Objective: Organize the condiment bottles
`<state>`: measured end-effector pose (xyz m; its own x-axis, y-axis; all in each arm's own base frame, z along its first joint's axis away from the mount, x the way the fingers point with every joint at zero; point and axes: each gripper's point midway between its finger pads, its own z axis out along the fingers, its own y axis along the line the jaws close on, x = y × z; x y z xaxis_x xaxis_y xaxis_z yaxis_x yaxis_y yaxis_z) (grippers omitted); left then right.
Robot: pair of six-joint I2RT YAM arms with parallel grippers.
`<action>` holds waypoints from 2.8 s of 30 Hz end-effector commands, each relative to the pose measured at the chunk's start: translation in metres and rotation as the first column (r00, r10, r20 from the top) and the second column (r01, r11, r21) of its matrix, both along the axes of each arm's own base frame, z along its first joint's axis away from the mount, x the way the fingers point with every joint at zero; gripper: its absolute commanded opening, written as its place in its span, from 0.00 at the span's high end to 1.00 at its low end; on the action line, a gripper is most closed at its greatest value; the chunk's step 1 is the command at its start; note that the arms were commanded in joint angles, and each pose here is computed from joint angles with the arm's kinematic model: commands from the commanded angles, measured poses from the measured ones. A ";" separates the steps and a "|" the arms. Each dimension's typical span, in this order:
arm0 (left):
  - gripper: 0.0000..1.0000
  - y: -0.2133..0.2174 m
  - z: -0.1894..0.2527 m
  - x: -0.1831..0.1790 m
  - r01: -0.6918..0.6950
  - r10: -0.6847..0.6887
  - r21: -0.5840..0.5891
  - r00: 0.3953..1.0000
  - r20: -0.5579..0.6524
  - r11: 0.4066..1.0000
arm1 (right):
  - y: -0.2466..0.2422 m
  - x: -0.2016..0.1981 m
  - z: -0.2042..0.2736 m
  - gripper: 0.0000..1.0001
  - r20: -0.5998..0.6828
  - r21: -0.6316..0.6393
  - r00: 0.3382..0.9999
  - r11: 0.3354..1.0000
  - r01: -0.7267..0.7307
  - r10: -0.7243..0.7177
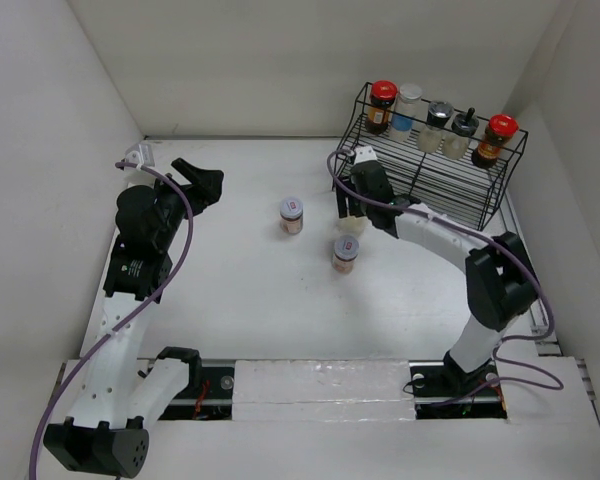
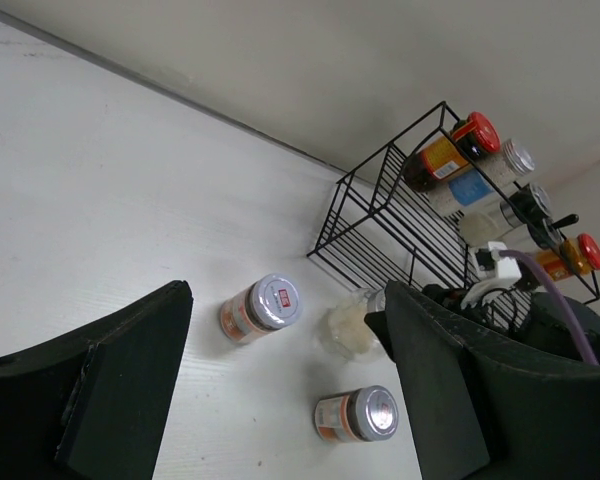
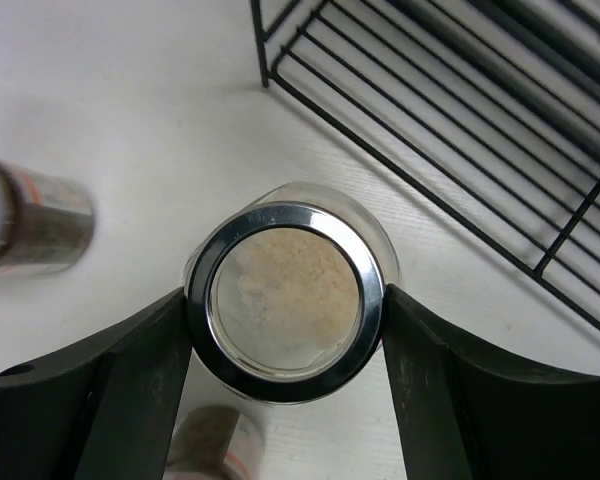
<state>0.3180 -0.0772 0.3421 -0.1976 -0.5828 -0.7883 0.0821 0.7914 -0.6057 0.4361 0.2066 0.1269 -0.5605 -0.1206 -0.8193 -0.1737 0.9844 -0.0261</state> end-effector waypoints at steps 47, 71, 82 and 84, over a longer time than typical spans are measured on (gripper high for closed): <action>0.27 0.002 0.027 -0.003 -0.011 0.011 0.000 0.996 0.093 1.000 | -0.022 0.063 0.251 0.26 0.515 0.147 0.855 0.977 -0.152 0.055; 0.22 -0.002 0.027 -0.004 0.012 -0.012 0.000 0.996 0.093 1.000 | 0.176 0.001 0.005 0.01 0.137 0.160 0.791 0.775 -0.611 0.596; 0.22 0.000 0.026 -0.003 0.003 -0.004 0.009 0.996 0.094 1.000 | 0.184 0.012 0.018 0.46 0.175 0.138 0.815 0.805 -0.576 0.553; 0.22 -0.001 0.026 -0.004 0.012 -0.013 0.009 0.995 0.094 1.000 | 0.177 0.013 0.038 0.48 0.207 0.140 0.816 0.809 -0.571 0.540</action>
<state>0.3155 -0.0758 0.3474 -0.1795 -0.5813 -0.7936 0.0904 0.7936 -0.6017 0.4415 0.3808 0.1006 -0.4067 -0.2945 -0.8648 -0.7048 0.7034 0.0919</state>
